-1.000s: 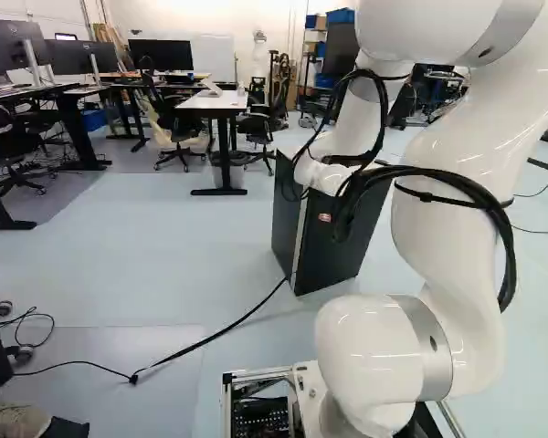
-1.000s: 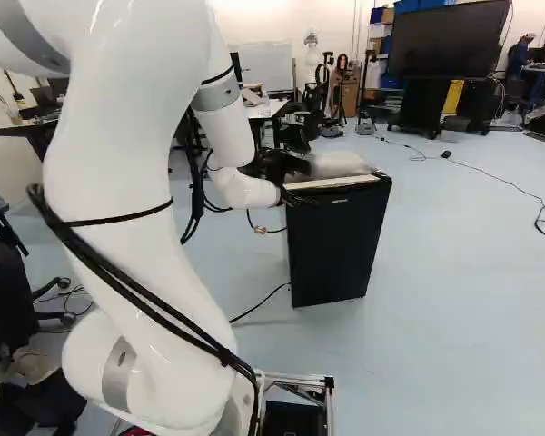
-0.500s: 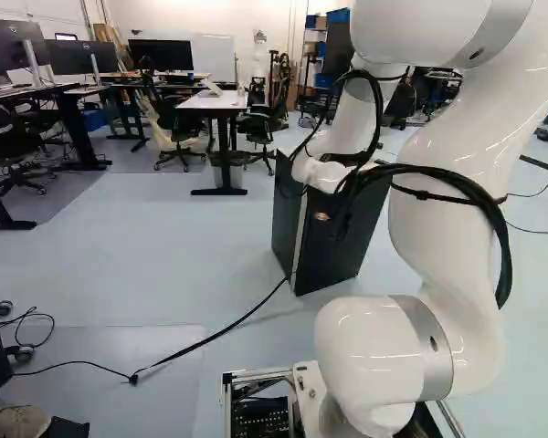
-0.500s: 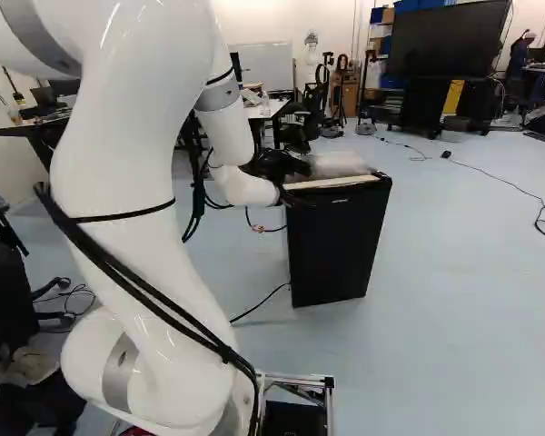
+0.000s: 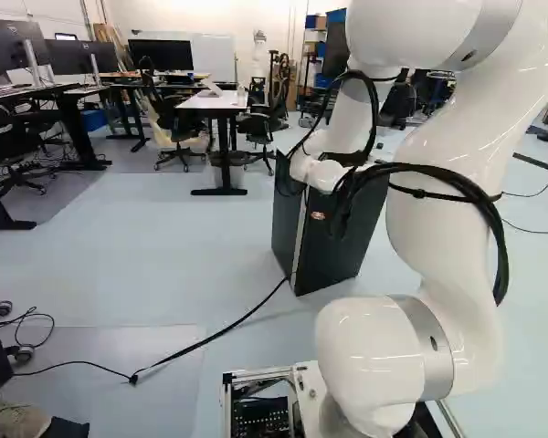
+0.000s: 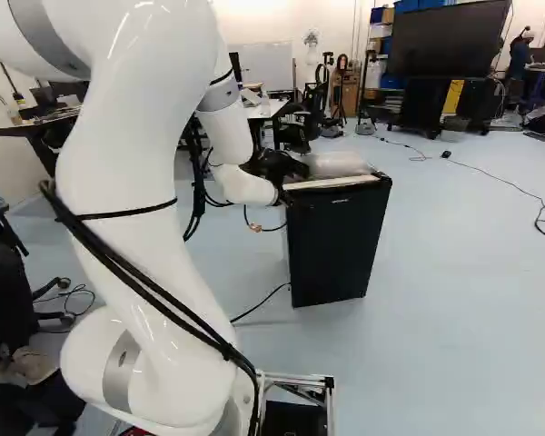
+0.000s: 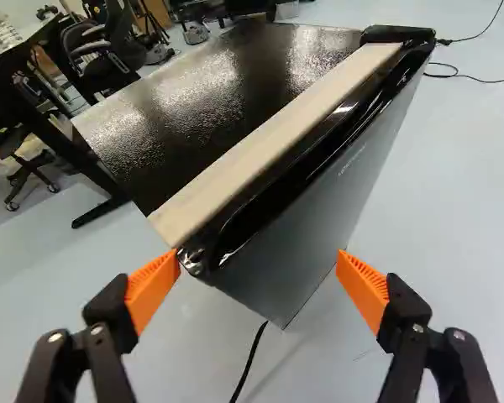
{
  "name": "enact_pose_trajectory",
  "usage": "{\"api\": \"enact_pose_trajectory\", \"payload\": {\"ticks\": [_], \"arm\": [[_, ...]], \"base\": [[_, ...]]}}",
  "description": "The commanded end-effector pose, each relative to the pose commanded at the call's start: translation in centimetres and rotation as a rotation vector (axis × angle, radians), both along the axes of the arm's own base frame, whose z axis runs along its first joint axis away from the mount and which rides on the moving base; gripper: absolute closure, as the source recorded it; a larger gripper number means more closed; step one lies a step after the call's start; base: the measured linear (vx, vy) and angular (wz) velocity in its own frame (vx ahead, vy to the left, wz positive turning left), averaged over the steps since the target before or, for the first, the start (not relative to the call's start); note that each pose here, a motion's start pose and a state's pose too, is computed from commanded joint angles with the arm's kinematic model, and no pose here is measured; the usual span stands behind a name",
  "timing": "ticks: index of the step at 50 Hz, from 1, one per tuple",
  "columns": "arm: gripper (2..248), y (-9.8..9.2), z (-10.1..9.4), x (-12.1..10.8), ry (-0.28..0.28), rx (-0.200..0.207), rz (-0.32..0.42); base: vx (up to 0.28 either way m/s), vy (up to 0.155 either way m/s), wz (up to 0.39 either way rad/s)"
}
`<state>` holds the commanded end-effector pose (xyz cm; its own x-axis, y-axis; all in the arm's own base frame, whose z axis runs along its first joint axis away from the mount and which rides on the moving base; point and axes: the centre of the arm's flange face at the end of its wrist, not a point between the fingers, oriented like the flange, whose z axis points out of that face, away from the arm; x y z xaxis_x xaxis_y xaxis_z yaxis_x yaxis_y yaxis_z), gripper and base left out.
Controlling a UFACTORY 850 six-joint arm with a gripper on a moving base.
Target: Open the fridge door
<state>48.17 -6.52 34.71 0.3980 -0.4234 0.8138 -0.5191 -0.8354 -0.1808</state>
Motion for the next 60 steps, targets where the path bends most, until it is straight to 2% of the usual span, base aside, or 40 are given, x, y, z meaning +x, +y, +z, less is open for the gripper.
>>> {"api": "enact_pose_trajectory", "payload": {"ticks": [16, 39, 46, 60], "arm": [[3, 0.1, 0.0, 0.0, 0.0, 0.004, -0.005], [3, -0.3, -0.1, -0.3, -0.003, 0.035, -0.085], [3, -0.9, -0.2, -1.0, 0.002, 0.056, -0.139], [3, -2.6, -0.4, -3.6, 0.023, 0.125, -0.296]], "base": [[0.0, 0.0, 0.0], [0.0, 0.0, 0.0], [0.0, 0.0, 0.0], [-0.005, -0.001, -0.014]]}}
